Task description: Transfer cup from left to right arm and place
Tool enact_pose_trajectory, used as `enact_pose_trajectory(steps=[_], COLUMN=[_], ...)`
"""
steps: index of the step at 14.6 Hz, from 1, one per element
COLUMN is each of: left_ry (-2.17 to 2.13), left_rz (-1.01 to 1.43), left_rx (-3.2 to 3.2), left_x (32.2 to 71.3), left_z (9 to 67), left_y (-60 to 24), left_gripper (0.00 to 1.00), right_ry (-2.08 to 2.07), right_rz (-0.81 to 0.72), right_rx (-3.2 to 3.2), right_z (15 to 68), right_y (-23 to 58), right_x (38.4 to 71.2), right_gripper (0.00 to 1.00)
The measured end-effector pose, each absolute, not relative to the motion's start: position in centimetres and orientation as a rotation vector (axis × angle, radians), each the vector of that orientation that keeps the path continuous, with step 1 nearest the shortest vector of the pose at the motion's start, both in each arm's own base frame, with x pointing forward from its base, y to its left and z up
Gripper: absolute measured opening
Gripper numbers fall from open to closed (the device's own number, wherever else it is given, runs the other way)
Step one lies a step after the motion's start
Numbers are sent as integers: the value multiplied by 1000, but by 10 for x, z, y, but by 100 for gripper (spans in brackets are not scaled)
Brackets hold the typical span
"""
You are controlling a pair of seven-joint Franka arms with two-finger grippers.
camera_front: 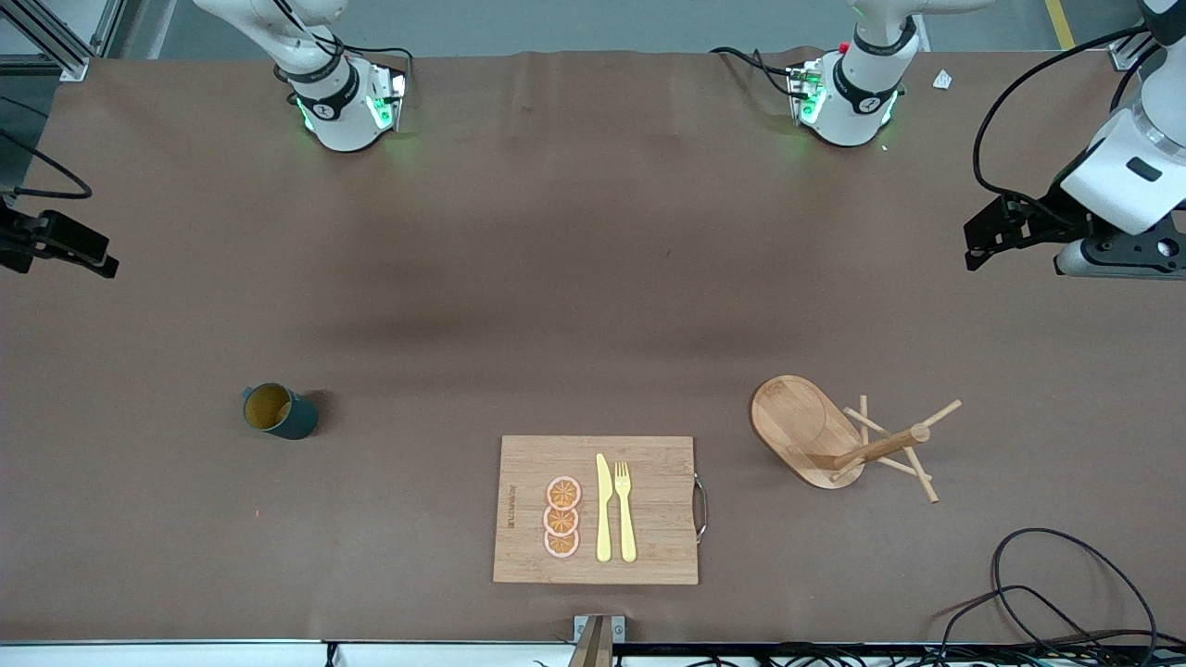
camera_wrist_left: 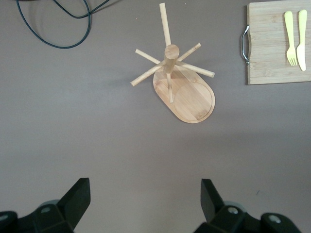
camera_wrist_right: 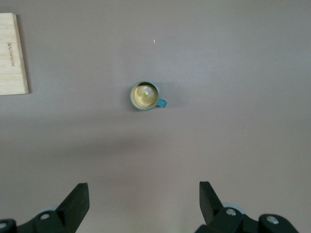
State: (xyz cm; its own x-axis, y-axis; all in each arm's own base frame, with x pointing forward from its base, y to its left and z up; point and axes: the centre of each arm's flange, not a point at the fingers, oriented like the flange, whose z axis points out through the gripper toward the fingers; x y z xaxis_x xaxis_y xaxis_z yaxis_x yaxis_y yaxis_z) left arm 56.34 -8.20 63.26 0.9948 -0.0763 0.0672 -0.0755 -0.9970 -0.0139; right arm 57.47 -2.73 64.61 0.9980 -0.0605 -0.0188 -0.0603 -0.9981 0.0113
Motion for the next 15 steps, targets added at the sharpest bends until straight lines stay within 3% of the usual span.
enact_pose_trajectory(steps=[15], left_ry=[117], left_rz=[-76], left_rx=[-3088], left_x=[564], left_z=[631], left_y=[-77], left_gripper=[100], right_ry=[-51], right_rz=[16], right_rx=[3124], right_z=[648], right_y=[-16], right_x=[579], right_gripper=[100])
